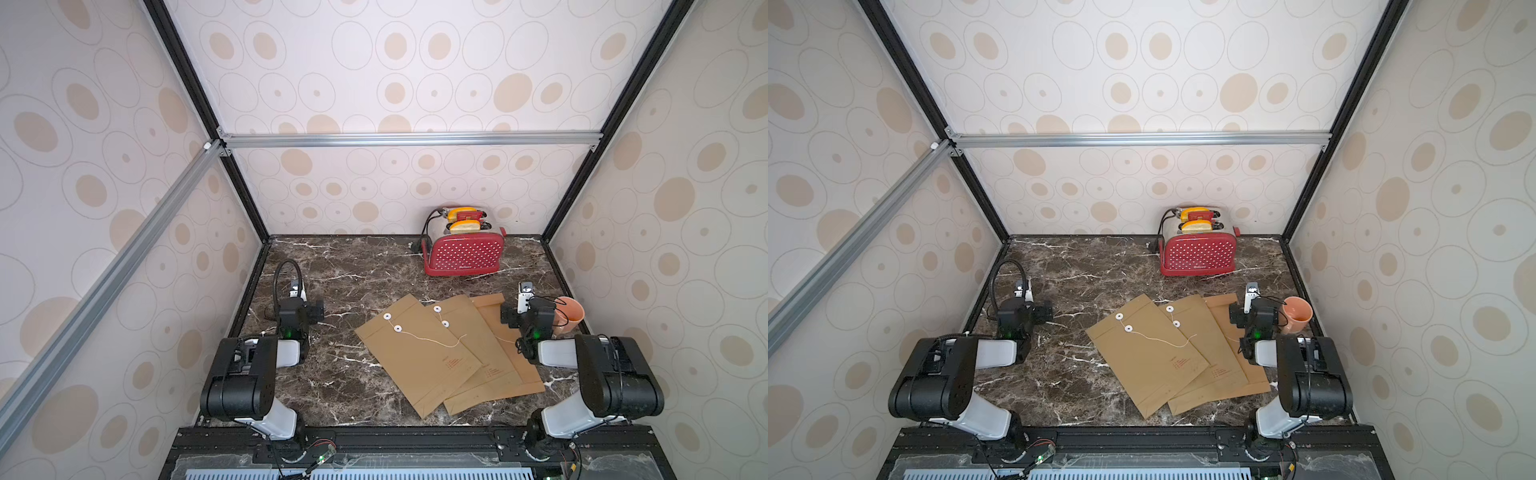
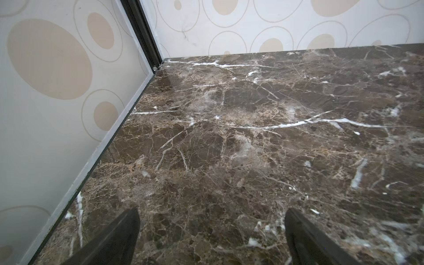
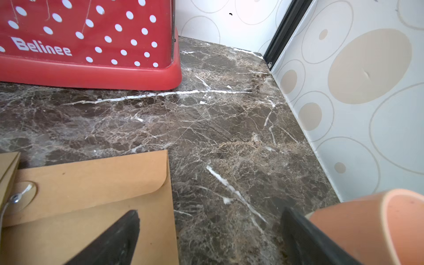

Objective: Close the mouth of the file bag
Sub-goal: Adjust the file bag at the center of the board.

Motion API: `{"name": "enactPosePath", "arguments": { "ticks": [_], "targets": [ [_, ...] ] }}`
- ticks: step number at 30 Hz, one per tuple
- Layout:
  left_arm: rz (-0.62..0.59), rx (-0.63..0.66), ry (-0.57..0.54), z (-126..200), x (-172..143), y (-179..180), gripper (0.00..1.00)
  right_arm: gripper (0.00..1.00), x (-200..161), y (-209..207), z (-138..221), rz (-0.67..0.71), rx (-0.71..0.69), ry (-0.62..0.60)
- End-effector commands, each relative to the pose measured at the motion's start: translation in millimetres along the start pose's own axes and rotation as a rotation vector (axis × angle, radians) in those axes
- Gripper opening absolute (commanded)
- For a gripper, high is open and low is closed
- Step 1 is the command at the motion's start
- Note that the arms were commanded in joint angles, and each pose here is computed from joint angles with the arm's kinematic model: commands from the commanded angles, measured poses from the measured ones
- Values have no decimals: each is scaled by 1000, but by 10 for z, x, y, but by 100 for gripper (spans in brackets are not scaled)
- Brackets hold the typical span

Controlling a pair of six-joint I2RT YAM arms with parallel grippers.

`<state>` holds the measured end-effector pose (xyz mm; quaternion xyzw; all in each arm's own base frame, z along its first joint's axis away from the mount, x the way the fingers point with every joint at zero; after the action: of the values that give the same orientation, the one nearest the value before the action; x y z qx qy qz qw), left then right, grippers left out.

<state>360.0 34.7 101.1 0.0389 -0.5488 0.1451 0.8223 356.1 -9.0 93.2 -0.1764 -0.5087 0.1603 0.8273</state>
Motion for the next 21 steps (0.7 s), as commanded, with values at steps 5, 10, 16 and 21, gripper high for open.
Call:
{"name": "enactPosePath", "arguments": {
  "ticks": [5, 10, 16, 21],
  "targets": [
    [15, -11, -42, 11, 106, -22, 99, 100, 68, -28, 11, -13, -15, -22],
    [15, -11, -40, 12, 101, -22, 99, 100, 65, -29, 12, -12, -15, -21],
    [15, -10, -40, 11, 102, -21, 99, 100, 73, -31, 12, -12, -16, -23],
    [15, -11, -40, 11, 103, -22, 99, 100, 66, -29, 12, -13, -15, -20]
  ]
}}
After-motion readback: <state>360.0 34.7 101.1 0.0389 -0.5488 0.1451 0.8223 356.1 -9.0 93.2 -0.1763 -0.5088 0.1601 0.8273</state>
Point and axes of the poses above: each gripper's point midway between its finger pads, its own z axis back along the fingers, its own y axis along the line the jaws close on, x = y × z, the point moved 4 cm from there along z, back along the fingers, and after that the axes turned 14 degrees about z, right-handed, at the moved point
